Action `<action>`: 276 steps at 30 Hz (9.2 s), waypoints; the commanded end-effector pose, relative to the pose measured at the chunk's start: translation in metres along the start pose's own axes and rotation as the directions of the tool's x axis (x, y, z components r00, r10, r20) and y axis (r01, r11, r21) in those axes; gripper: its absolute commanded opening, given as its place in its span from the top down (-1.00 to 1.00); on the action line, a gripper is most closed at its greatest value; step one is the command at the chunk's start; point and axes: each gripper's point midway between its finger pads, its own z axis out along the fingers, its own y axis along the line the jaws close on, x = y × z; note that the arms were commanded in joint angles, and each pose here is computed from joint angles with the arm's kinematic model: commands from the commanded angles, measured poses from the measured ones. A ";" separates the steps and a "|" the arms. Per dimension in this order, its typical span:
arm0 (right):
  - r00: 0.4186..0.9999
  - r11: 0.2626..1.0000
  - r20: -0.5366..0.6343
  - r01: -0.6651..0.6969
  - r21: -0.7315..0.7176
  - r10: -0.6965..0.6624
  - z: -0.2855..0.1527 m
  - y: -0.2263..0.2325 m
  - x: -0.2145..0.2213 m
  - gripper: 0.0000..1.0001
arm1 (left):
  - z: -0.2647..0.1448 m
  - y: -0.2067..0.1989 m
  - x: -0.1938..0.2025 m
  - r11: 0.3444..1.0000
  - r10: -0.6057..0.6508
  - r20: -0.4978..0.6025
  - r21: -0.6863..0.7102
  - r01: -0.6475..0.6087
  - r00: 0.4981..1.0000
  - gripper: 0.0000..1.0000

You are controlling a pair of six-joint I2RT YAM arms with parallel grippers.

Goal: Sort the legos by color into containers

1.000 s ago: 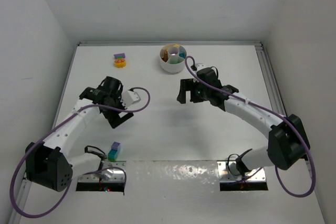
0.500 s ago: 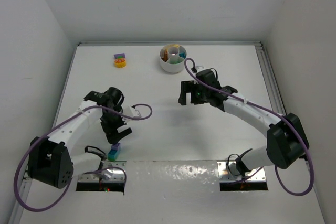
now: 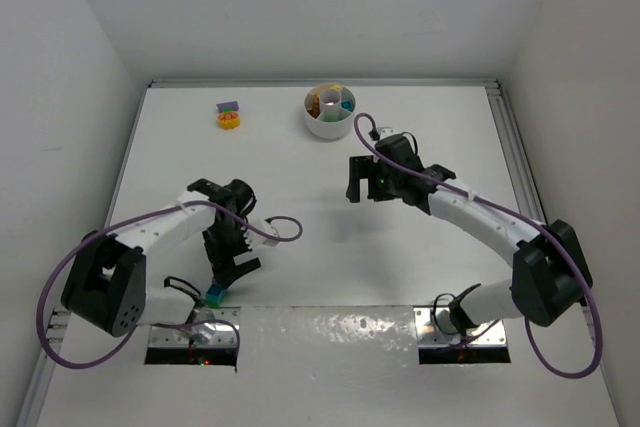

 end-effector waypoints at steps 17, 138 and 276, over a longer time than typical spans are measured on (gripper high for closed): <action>0.996 0.996 0.091 0.017 0.086 -0.025 -0.027 -0.016 -0.014 -0.90 | 0.010 0.012 -0.002 0.995 -0.089 -0.060 -0.053 0.086 0.994 -0.85; 0.982 0.985 0.145 0.100 0.143 -0.121 -0.042 -0.027 -0.028 -0.96 | -0.123 0.207 -0.105 0.793 -0.208 0.401 -0.465 0.394 0.892 -0.36; 0.854 0.619 0.421 0.515 -0.593 -0.306 -0.026 0.074 -0.158 1.00 | -0.270 0.101 -0.251 0.957 0.266 0.888 -0.198 -0.210 0.374 1.00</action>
